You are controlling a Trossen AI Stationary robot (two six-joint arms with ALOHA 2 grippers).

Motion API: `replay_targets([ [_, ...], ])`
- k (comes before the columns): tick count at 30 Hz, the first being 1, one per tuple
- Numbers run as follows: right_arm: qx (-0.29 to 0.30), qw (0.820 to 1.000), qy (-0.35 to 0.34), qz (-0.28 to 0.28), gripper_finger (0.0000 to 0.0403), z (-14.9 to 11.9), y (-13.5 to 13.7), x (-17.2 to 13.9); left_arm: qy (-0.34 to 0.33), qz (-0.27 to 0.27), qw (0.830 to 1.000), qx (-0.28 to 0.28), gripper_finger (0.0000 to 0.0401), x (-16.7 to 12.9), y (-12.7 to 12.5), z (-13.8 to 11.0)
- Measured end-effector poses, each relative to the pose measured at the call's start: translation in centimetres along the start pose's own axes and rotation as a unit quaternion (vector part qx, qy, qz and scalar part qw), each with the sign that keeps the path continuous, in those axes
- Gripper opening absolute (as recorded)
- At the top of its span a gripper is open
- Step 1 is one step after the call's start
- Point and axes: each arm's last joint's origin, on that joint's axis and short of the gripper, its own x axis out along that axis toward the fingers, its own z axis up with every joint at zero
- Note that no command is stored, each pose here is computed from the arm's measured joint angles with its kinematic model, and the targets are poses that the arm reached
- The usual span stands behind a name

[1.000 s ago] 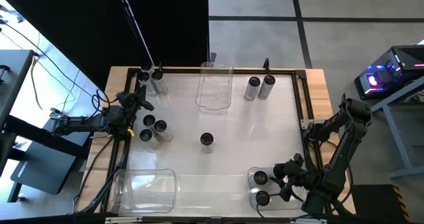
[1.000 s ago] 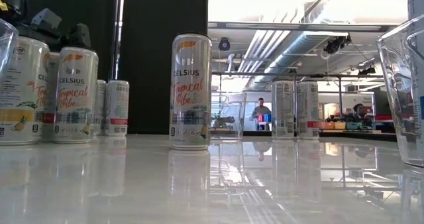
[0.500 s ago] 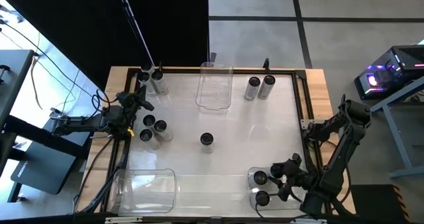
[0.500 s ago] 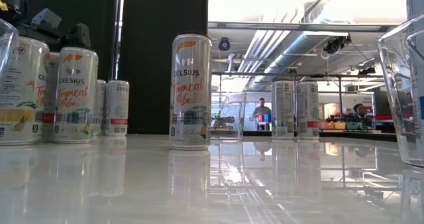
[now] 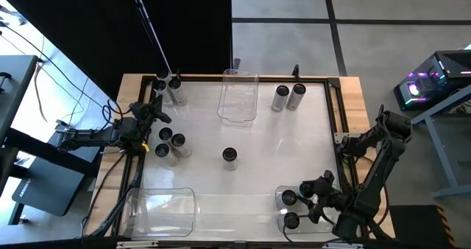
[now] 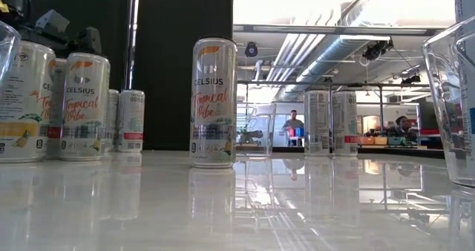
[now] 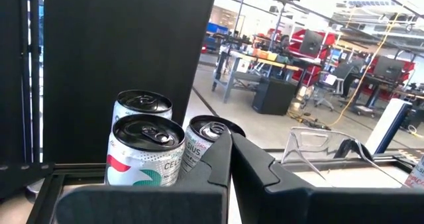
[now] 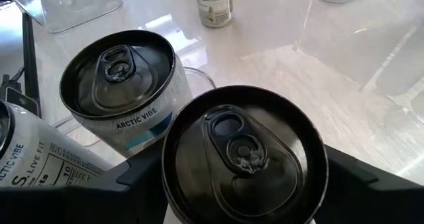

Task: Sort soda cans
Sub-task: Put the bottom white blue soda can into the bottom right transparent bin

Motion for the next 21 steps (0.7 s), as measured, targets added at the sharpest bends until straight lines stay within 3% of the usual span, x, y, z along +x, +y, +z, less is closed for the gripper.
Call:
replay_targets([
  [9,-0.023,0.999,0.028,-0.005,0.0315,-0.1,-0.1,0.0,0.000,0.000,1.000,0.000,0.0000,0.0,0.0,0.0],
  [21,0.001,0.999,0.017,0.051,0.0319,3.0,-1.4,-2.3,0.000,0.000,1.000,-0.001,0.0000,0.0,0.0,0.0],
])
